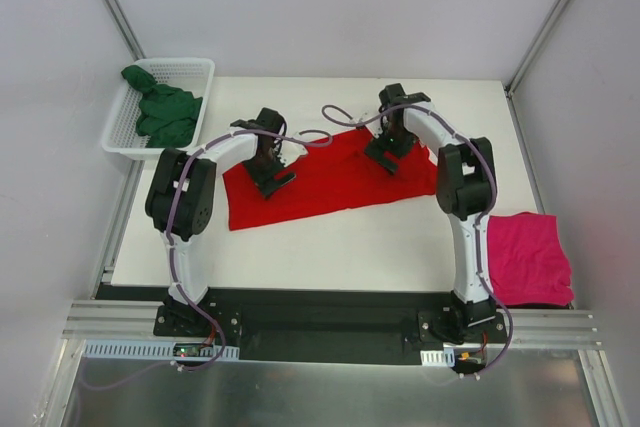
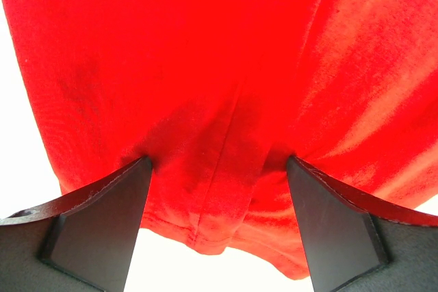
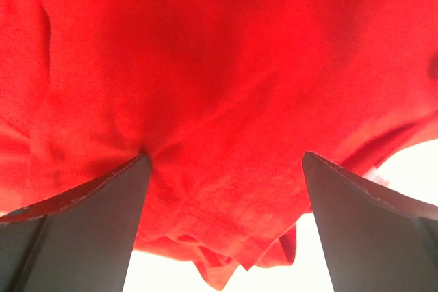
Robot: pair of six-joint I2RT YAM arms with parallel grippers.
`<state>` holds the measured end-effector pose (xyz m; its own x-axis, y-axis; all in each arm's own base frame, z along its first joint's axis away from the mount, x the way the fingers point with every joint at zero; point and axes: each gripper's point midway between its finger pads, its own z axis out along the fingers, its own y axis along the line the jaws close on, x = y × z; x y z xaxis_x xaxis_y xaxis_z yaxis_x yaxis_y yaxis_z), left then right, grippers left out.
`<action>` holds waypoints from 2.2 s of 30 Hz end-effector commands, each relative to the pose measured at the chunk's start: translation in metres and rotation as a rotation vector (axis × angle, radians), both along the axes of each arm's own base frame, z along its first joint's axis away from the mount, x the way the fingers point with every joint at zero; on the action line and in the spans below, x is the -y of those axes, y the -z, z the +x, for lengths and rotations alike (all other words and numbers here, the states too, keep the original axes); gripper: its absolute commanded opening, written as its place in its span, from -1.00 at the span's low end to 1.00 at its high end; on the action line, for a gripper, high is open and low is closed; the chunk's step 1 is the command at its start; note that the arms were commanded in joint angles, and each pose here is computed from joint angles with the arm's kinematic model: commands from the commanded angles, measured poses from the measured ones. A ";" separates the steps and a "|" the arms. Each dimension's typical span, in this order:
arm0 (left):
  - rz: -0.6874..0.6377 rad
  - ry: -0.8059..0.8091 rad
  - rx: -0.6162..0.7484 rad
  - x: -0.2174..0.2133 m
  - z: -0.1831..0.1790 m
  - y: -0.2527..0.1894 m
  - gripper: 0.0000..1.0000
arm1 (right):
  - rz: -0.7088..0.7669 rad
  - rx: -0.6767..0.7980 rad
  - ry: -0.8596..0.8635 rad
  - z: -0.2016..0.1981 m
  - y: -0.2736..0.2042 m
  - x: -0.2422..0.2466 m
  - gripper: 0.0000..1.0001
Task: Fold and stack the t-shirts
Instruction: Rotate the tshirt 90 degrees
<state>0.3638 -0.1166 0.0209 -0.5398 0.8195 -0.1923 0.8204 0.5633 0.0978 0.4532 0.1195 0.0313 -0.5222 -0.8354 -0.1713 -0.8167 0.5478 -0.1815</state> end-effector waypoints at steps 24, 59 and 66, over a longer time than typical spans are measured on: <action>-0.086 0.218 0.203 0.103 0.036 -0.070 0.64 | -0.097 -0.284 0.128 -0.111 -0.066 0.080 0.93; -0.062 0.414 0.181 0.179 0.039 -0.028 0.63 | -0.241 -0.192 0.207 -0.059 -0.011 0.128 0.55; -0.059 0.422 0.189 0.180 0.041 -0.029 0.63 | -0.304 -0.156 0.210 -0.048 -0.018 0.151 0.59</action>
<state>0.4134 -0.2973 0.0316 -0.1389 0.9415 -0.3072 0.9471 0.2169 0.2365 0.3891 -0.0097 0.0325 -0.6820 -0.7160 0.1491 -0.7311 0.6614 -0.1676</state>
